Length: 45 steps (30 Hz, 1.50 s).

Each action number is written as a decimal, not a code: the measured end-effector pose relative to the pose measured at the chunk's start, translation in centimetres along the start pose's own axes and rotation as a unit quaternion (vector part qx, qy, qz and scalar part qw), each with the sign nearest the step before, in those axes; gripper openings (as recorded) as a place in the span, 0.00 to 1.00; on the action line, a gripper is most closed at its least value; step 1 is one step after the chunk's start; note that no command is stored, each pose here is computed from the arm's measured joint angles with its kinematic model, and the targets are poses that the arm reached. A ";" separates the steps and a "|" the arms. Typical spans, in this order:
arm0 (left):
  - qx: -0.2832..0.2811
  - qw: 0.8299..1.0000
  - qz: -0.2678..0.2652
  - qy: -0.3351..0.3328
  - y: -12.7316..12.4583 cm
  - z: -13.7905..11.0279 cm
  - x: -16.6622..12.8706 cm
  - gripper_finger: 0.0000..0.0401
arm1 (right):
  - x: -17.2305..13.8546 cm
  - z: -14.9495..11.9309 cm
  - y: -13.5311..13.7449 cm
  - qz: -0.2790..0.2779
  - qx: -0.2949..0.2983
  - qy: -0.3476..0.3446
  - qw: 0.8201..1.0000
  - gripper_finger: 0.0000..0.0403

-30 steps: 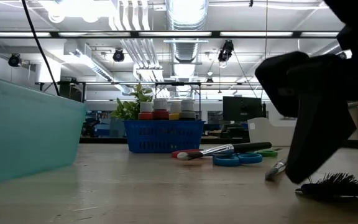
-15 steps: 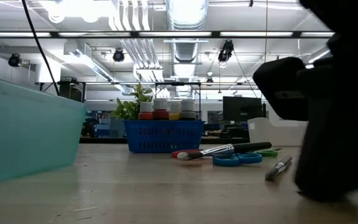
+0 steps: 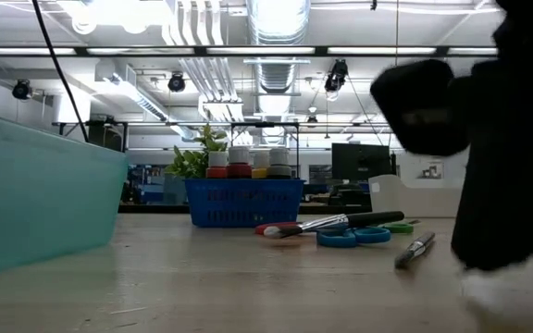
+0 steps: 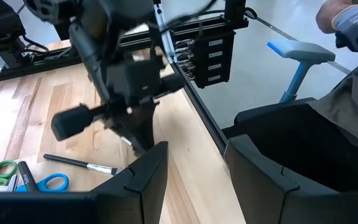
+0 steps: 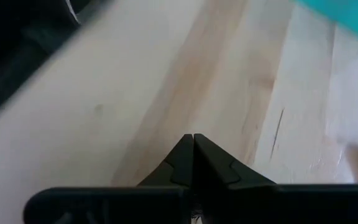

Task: Pick & Place Paint Supplies
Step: Put the brow brush into the green bin

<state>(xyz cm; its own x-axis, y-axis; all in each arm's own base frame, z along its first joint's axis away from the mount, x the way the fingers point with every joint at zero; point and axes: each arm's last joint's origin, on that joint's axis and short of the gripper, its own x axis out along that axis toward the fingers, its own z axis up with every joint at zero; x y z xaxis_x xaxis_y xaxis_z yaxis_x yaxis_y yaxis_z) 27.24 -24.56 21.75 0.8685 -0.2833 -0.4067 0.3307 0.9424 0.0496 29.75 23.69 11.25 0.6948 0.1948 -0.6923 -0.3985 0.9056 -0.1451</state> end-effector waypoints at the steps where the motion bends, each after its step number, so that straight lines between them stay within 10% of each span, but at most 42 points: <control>1: 0.000 1.000 0.000 0.000 0.0 0.0 0.0 0.43 | -0.3 0.4 0.0 0.001 0.000 -0.009 1.000 0.02; 20: 0.043 0.995 0.076 0.047 -0.6 -0.4 -2.5 0.43 | -2.4 9.1 -2.9 -0.018 -0.126 -0.138 0.982 0.02; 34: 0.072 0.982 0.172 -0.025 -1.6 2.8 -10.7 0.43 | 2.0 15.0 -8.7 -0.022 -0.177 -0.175 0.968 0.02; 45: 0.096 0.978 0.181 -0.033 -1.1 3.4 -11.7 0.43 | 8.1 18.2 -12.6 0.006 -0.184 -0.168 0.968 0.02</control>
<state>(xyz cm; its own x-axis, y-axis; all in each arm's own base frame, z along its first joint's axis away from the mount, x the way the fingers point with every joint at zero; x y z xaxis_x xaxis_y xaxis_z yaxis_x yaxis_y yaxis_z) 18.02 -22.91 29.57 0.9613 0.0462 -0.2716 0.0544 0.9345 0.3517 51.30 20.69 20.35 0.8197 0.3715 -0.4360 -0.5511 0.7189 -0.4236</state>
